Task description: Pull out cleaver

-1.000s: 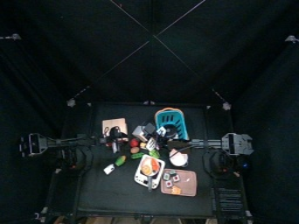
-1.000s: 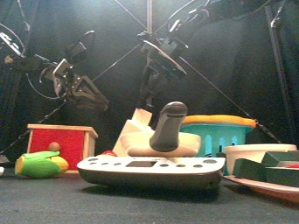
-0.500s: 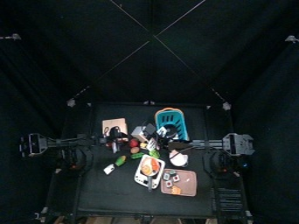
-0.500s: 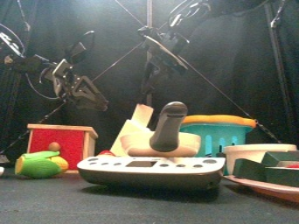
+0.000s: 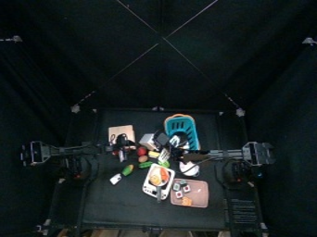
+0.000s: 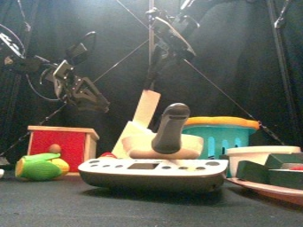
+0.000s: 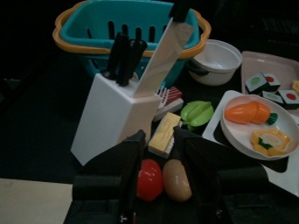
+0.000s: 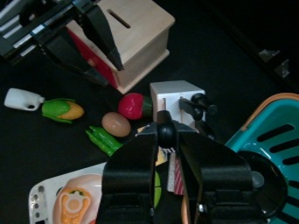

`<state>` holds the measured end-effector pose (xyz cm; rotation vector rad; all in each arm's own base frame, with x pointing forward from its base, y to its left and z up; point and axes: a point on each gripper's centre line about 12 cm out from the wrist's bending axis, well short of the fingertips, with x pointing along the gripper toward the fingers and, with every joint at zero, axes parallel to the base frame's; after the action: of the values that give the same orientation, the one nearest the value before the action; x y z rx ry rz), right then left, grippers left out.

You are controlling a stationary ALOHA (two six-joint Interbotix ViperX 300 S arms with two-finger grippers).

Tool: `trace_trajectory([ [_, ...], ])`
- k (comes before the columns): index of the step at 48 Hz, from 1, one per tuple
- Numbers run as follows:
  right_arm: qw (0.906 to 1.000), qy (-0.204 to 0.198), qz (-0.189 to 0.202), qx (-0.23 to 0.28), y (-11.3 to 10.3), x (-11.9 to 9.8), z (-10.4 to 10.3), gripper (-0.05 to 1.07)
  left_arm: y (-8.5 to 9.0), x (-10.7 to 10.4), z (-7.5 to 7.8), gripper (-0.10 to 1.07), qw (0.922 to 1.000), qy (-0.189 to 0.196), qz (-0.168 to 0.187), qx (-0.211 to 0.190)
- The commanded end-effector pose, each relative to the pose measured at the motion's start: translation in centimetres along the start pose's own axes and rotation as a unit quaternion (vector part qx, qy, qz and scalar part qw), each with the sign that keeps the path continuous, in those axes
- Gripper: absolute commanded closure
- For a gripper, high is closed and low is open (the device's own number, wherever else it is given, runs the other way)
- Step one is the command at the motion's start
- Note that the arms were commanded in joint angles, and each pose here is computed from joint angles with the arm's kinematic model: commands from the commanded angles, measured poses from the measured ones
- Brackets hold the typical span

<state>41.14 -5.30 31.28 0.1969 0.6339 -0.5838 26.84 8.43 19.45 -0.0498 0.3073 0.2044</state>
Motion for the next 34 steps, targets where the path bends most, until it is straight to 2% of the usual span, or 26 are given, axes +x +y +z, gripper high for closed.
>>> trace_trajectory([
  [1, 0.9991, -0.036, 0.021, 0.008, -0.1, -3.0, 1.7, 0.52, 0.1, 0.0, 0.6, 0.23, 0.9999, -0.011, 0.002, 0.001],
  [18, 0.9982, -0.046, 0.038, 0.001, -0.4, -5.2, 0.7, 0.52, 0.1, 0.0, 0.6, 0.23, 0.9999, -0.011, 0.002, 0.001],
  [30, 0.9974, -0.049, 0.052, -0.006, -0.5, -5.2, -0.3, 0.52, 0.0, 0.0, 0.7, 0.23, 0.9999, -0.014, 0.000, 0.004],
  [34, 0.9973, -0.045, 0.056, -0.013, -0.6, -5.1, -1.1, 0.52, -0.3, -0.1, 1.2, 0.23, 0.9994, -0.027, -0.009, 0.018],
])
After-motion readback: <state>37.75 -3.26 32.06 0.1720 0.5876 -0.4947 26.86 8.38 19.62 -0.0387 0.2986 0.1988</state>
